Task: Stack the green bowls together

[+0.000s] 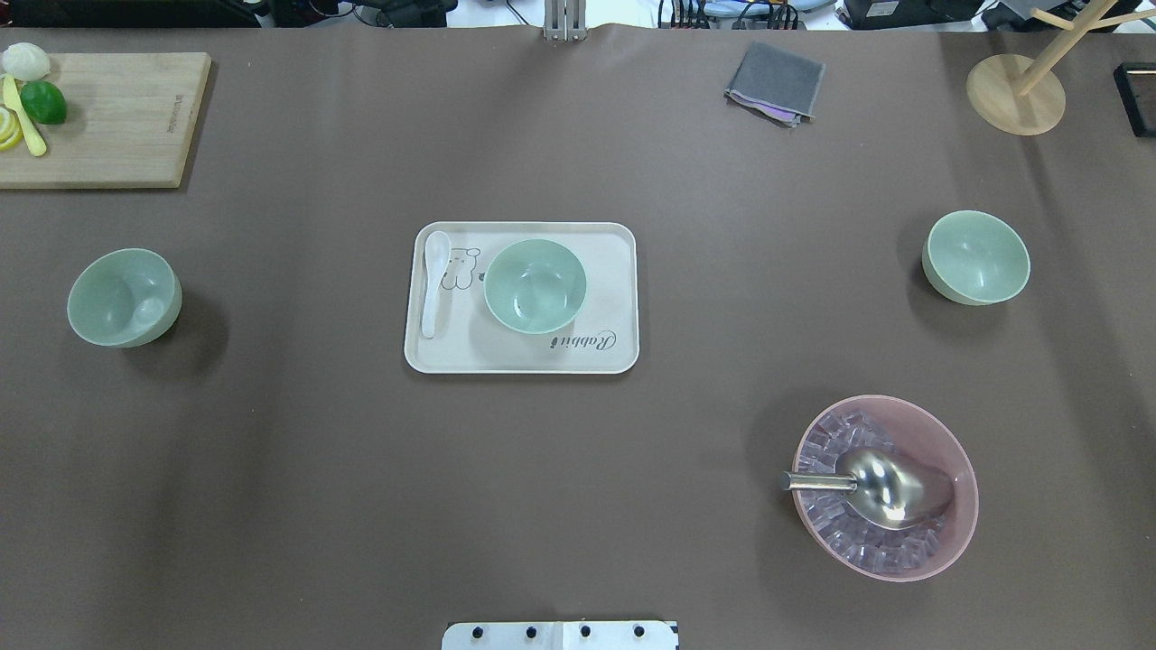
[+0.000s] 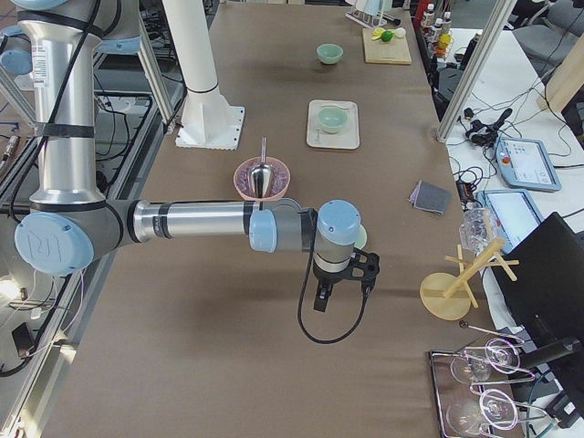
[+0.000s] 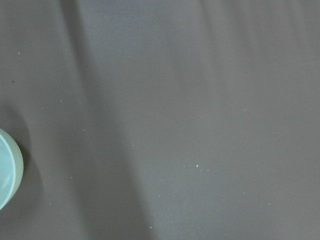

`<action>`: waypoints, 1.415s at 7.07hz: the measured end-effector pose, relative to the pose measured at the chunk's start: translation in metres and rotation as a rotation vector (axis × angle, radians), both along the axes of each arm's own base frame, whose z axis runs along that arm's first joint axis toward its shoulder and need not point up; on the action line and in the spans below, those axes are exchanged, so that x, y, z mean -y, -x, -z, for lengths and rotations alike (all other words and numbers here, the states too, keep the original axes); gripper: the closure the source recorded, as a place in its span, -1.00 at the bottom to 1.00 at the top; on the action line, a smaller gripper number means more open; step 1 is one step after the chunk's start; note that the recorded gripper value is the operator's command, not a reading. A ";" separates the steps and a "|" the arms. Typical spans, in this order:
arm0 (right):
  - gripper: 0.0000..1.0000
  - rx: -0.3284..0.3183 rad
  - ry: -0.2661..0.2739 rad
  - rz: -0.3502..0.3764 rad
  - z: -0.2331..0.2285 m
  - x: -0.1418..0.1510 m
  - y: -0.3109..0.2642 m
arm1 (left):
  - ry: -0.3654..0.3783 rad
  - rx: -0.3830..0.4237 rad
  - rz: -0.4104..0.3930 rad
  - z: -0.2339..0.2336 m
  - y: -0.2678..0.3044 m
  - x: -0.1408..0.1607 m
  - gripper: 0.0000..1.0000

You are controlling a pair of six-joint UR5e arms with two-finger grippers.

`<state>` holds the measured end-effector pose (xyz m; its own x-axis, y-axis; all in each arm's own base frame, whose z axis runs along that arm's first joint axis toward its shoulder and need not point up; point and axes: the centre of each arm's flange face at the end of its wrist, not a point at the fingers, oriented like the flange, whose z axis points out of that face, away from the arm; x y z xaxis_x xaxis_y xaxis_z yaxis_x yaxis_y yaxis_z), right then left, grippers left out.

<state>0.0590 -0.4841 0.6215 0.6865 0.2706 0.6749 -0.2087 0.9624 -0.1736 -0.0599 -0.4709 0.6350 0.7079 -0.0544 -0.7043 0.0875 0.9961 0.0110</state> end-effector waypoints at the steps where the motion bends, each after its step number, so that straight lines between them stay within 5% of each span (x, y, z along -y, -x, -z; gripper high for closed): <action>1: -1.00 0.001 0.002 -0.005 0.001 0.001 0.001 | -0.008 -0.001 0.001 0.001 0.000 -0.001 -0.97; 10: -1.00 0.042 -0.069 -0.002 0.014 0.008 0.007 | -0.066 -0.002 0.002 0.006 -0.001 0.001 -0.97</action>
<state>0.0524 -0.4926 0.6074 0.6564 0.2236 0.7205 -0.2044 0.9721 -0.1154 -0.0588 -0.4722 0.6288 0.7063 -0.0092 -0.7078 0.0894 0.9931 0.0763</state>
